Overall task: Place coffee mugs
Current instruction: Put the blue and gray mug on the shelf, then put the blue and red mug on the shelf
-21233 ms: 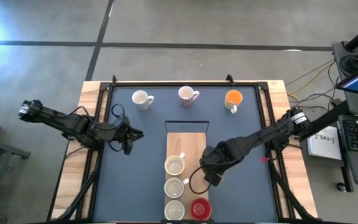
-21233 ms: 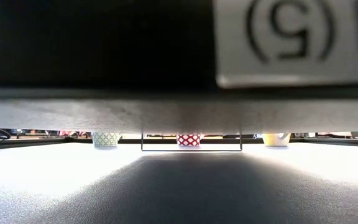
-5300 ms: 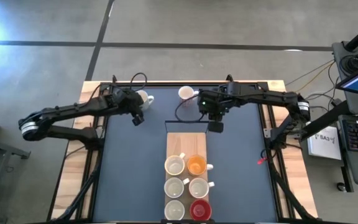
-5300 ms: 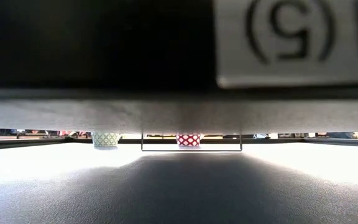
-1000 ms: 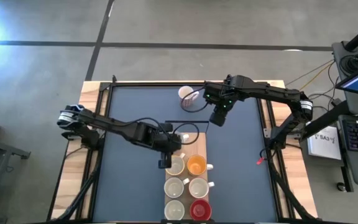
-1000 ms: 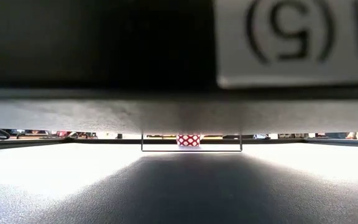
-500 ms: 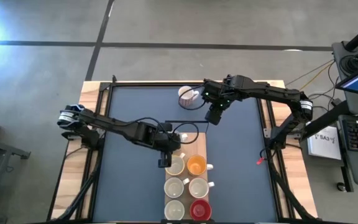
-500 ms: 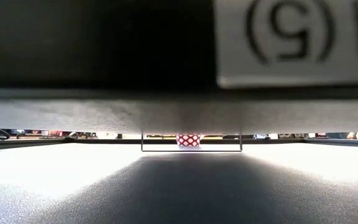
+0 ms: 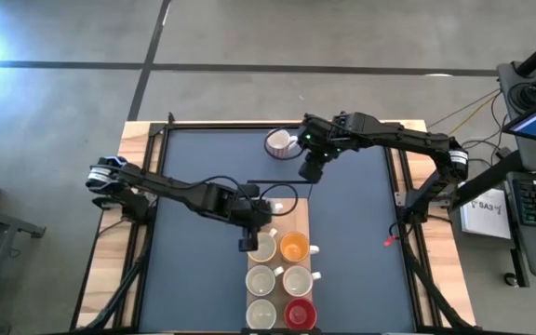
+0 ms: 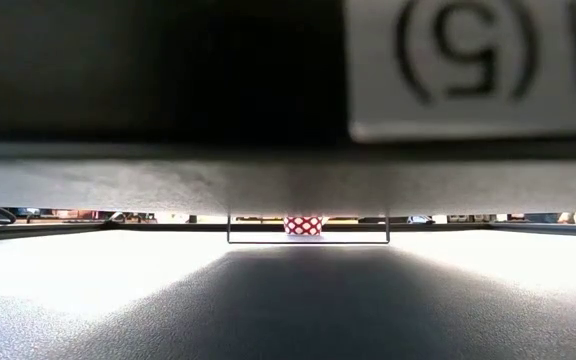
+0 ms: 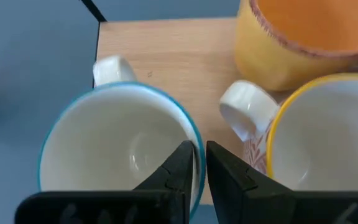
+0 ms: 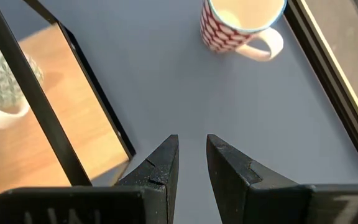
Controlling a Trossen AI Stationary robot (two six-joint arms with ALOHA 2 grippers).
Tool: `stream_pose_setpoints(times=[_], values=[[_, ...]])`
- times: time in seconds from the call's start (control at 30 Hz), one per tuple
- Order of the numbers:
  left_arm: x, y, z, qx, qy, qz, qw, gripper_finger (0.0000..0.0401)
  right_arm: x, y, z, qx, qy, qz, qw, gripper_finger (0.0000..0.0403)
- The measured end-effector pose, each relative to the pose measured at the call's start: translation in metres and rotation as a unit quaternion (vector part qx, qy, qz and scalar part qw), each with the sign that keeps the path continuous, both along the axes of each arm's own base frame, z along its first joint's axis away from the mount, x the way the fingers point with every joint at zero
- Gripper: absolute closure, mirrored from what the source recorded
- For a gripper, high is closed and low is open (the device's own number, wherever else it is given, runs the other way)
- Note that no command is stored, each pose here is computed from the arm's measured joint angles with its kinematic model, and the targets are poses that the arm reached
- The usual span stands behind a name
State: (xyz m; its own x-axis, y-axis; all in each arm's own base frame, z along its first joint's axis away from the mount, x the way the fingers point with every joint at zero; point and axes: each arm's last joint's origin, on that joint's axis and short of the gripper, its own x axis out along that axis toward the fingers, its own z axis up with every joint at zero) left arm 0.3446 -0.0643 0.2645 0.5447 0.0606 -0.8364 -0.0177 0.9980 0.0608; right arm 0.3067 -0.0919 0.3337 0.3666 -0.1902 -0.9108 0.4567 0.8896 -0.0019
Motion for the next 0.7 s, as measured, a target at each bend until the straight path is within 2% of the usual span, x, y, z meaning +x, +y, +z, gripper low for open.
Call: stream_pose_setpoints(times=[0.47,0.7], values=[[0.002,0.0,0.009,0.002,-0.011,0.001,1.0,0.0372,0.006,-0.002,0.003,-0.01,-0.036,0.0,0.999,0.033],[-0.002,0.003,0.024,0.065,-0.028,0.009,0.997,0.0372,0.006,-0.002,0.003,-0.01,-0.036,0.0,0.999,0.033]])
